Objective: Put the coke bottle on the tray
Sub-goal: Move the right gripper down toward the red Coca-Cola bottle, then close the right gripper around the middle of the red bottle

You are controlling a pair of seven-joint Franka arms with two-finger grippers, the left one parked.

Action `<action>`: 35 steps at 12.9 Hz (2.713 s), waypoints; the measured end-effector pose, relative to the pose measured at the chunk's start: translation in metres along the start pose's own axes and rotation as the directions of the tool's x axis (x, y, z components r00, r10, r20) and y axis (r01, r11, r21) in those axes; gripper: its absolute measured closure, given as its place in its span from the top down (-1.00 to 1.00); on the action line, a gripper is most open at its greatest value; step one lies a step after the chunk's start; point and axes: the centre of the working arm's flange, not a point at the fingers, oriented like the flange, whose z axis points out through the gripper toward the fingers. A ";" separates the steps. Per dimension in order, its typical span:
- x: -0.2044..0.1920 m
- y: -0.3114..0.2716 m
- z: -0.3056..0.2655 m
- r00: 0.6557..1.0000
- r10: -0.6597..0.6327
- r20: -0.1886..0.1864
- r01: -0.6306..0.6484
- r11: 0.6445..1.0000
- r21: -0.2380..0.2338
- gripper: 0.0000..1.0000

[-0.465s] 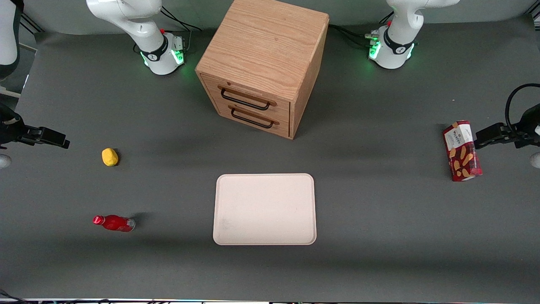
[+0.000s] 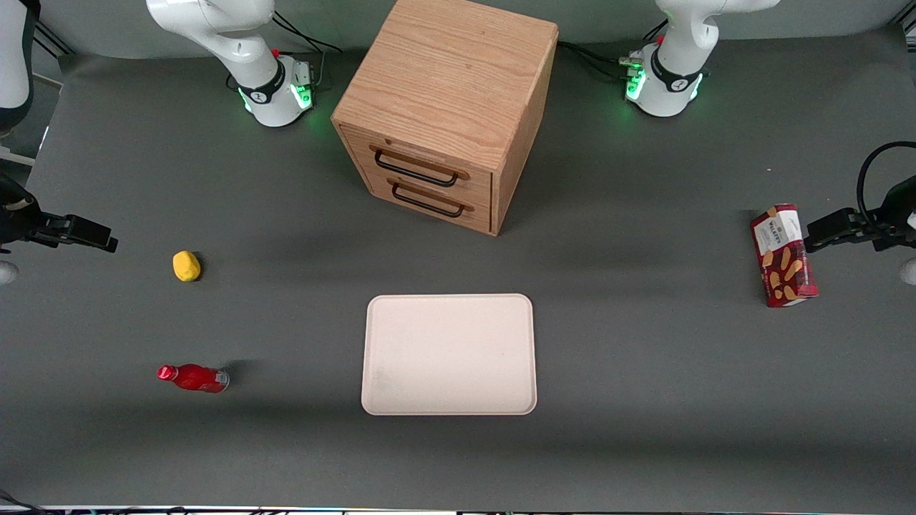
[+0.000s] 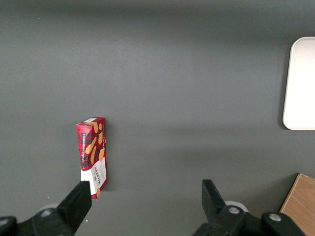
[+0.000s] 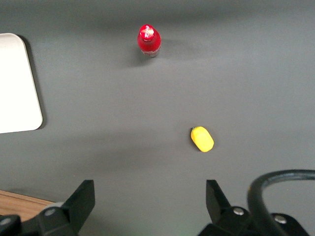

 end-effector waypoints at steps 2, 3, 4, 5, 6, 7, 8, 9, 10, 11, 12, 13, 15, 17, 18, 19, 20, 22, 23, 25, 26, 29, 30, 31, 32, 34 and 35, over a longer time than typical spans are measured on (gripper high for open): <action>0.004 -0.003 0.001 1.000 -0.006 -0.007 0.006 1.000 -0.001 1.00; 0.010 -0.004 -0.001 1.000 -0.017 -0.021 0.017 1.000 -0.003 1.00; 0.020 -0.006 -0.002 0.999 -0.039 -0.037 0.039 0.999 -0.007 1.00; 0.031 -0.007 -0.002 0.997 -0.060 -0.047 0.060 0.998 -0.012 1.00; 0.043 -0.010 0.001 0.996 -0.072 -0.051 0.071 0.997 -0.017 1.00; 0.054 -0.012 0.008 0.996 -0.078 -0.049 0.077 0.997 -0.022 1.00; 0.065 -0.015 0.017 0.995 -0.085 -0.051 0.083 0.996 -0.026 1.00; 0.078 -0.019 0.027 0.993 -0.102 -0.064 0.101 0.994 -0.030 1.00; 0.090 -0.024 0.038 0.988 -0.135 -0.081 0.132 0.991 -0.035 1.00; 0.102 -0.028 0.051 0.981 -0.168 -0.096 0.165 0.986 -0.040 1.00; 0.112 -0.030 0.067 0.974 -0.200 -0.104 0.196 0.980 -0.045 1.00; 0.121 -0.031 0.082 0.968 -0.228 -0.102 0.224 0.973 -0.050 1.00; 0.136 -0.033 0.113 0.959 -0.264 -0.100 0.262 0.964 -0.037 1.00; 0.149 -0.032 0.145 0.950 -0.292 -0.106 0.293 0.956 -0.008 1.00; 0.155 -0.031 0.163 0.947 -0.303 -0.105 0.304 0.953 -0.005 1.00; 0.160 -0.030 0.179 0.944 -0.316 -0.099 0.317 0.948 -0.005 1.00; 0.164 -0.029 0.195 0.939 -0.333 -0.092 0.333 0.943 -0.007 1.00; 0.172 -0.026 0.222 0.928 -0.361 -0.090 0.361 0.932 -0.016 1.00; 0.174 -0.025 0.232 0.927 -0.365 -0.082 0.365 0.931 -0.016 1.00; 0.175 -0.025 0.239 0.927 -0.367 -0.074 0.367 0.930 -0.013 1.00; 0.175 -0.025 0.239 0.927 -0.367 -0.075 0.367 0.930 -0.013 1.00; 0.175 -0.024 0.239 0.927 -0.367 -0.074 0.368 0.930 -0.013 0.96; 0.175 -0.023 0.239 0.925 -0.374 -0.073 0.374 0.927 -0.013 0.96; 0.175 -0.022 0.240 0.921 -0.384 -0.072 0.384 0.923 -0.014 0.81; 0.175 -0.021 0.240 0.918 -0.390 -0.070 0.390 0.921 -0.014 0.69; 0.174 -0.020 0.242 0.916 -0.396 -0.067 0.396 0.918 -0.013 0.50; 0.174 -0.020 0.242 0.916 -0.396 -0.067 0.396 0.918 -0.013 0.23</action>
